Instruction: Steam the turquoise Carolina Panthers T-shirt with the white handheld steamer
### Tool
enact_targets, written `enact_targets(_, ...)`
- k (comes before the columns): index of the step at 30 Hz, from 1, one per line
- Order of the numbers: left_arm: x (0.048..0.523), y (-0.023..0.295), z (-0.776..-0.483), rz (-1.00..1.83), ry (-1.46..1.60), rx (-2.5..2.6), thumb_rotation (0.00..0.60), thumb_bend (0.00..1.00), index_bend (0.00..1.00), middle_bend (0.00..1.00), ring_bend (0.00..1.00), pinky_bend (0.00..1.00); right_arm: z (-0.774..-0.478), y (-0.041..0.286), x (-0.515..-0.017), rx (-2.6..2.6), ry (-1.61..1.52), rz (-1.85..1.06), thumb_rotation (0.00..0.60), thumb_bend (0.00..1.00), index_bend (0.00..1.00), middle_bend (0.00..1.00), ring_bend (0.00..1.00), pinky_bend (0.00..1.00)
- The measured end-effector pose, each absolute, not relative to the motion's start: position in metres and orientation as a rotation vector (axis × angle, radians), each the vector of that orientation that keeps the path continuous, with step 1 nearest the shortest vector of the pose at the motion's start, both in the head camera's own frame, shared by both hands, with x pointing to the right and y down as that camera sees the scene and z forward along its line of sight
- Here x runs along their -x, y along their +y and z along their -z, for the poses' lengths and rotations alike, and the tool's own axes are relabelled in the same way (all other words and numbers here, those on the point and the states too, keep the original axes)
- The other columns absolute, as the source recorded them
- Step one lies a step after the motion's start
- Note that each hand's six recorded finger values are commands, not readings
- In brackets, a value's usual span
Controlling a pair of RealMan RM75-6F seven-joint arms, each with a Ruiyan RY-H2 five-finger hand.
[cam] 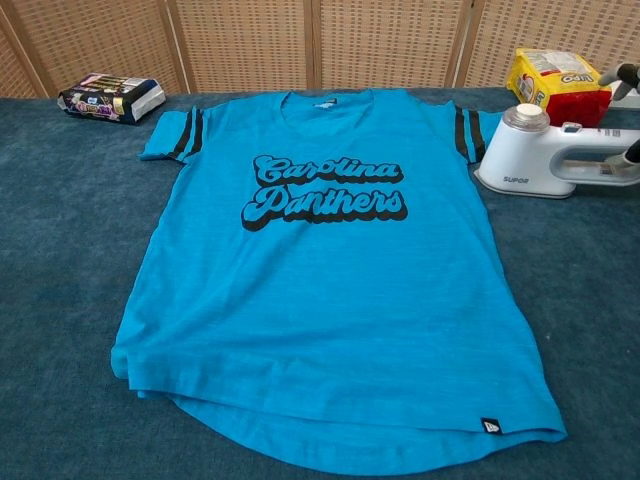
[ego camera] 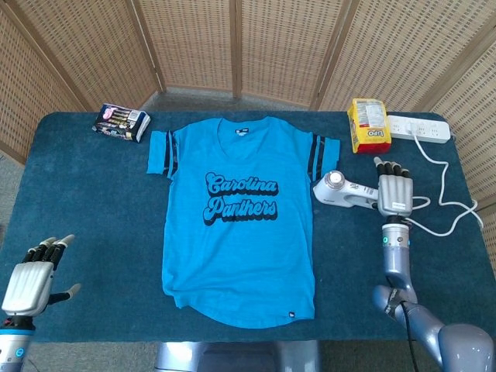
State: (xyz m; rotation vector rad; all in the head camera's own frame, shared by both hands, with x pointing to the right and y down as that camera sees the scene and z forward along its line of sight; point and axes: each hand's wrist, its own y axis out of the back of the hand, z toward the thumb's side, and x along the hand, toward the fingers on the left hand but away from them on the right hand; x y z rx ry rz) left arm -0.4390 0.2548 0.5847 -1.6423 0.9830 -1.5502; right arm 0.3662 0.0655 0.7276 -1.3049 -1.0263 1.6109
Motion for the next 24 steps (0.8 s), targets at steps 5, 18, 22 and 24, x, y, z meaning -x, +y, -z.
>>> enact_targets(5, 0.443, 0.257, -0.584, 1.564, 0.982, 1.64, 0.479, 0.16, 0.13, 0.23, 0.15, 0.21, -0.732, 0.065, -0.36, 1.302, -1.029, -1.607, 0.6, 0.26, 0.17, 0.27, 0.23, 0.26)
enact_targets(18, 0.443, 0.257, -0.587, 1.572, 0.976, 1.643, 0.479, 0.16, 0.13, 0.23, 0.15, 0.21, -0.739, 0.066, -0.356, 1.291, -1.027, -1.596, 0.599, 0.35, 0.21, 0.31, 0.27, 0.27)
enact_targets(22, 0.442, 0.257, -0.588, 1.574, 0.972, 1.645, 0.476, 0.16, 0.13, 0.23, 0.15, 0.21, -0.74, 0.067, -0.357, 1.292, -1.029, -1.59, 0.6, 0.38, 0.23, 0.33, 0.28, 0.28)
enact_targets(24, 0.443, 0.257, -0.588, 1.576, 0.97, 1.645, 0.473, 0.16, 0.13, 0.23, 0.15, 0.21, -0.741, 0.068, -0.357, 1.291, -1.023, -1.59, 0.598, 0.39, 0.23, 0.33, 0.29, 0.28)
